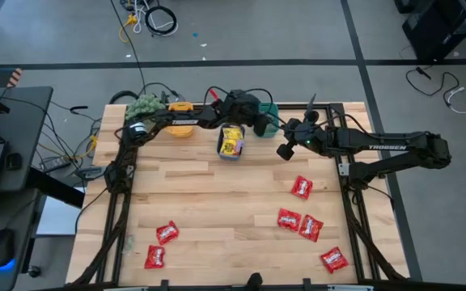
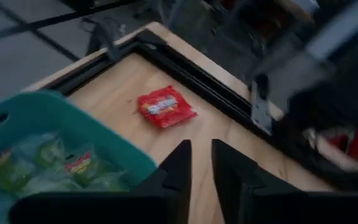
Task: Sort candy
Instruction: Put the green gummy into the green bin
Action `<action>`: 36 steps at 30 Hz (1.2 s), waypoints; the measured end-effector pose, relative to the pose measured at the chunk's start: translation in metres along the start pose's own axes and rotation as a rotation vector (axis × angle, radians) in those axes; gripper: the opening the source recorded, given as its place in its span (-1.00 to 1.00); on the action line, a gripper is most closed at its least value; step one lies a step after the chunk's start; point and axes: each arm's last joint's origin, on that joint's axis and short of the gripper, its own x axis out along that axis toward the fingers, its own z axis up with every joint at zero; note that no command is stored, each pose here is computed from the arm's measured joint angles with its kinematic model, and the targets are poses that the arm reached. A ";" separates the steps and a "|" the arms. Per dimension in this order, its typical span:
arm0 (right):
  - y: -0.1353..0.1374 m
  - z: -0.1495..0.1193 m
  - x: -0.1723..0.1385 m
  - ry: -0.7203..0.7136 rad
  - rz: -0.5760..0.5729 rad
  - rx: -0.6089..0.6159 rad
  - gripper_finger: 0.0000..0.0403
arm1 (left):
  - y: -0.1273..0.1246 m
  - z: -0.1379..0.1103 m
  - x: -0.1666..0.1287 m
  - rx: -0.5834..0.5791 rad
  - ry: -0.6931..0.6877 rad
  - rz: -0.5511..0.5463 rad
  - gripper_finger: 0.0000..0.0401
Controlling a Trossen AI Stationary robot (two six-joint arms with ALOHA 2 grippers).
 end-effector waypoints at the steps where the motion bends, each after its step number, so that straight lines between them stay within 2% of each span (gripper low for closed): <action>1: 0.000 0.000 0.001 -0.004 0.006 -0.005 -1.00 | -0.005 0.003 -0.006 0.043 0.026 0.000 -0.77; 4: 0.005 -0.006 0.005 -0.021 0.077 -0.032 -1.00 | -0.020 0.011 -0.027 0.179 0.121 0.015 -0.94; 8: 0.016 -0.020 0.016 -0.117 0.247 -0.019 -1.00 | -0.045 0.016 -0.060 0.330 0.261 0.041 -0.97; 10: 0.021 -0.030 0.021 -0.181 0.316 0.002 -1.00 | -0.058 0.016 -0.075 0.393 0.288 0.047 -0.99; 14: 0.026 -0.051 0.028 -0.298 0.370 0.072 -1.00 | -0.078 -0.004 -0.098 0.459 0.351 0.021 -0.99; 19: 0.027 -0.069 0.031 -0.334 0.391 0.137 -1.00 | -0.093 -0.042 -0.133 0.551 0.412 0.000 -0.99; 21: 0.028 -0.073 0.032 -0.317 0.400 0.156 -1.00 | -0.097 -0.057 -0.150 0.541 0.447 0.021 -1.00; 25: 0.030 -0.075 0.031 -0.307 0.414 0.179 -1.00 | -0.112 -0.082 -0.189 0.447 0.540 0.062 -1.00; 30: 0.034 -0.075 0.029 -0.314 0.435 0.173 -1.00 | -0.138 -0.114 -0.235 0.452 0.749 0.146 -1.00; 36: 0.037 -0.075 0.027 -0.314 0.454 0.180 -1.00 | -0.163 -0.148 -0.274 0.334 1.009 0.260 -1.00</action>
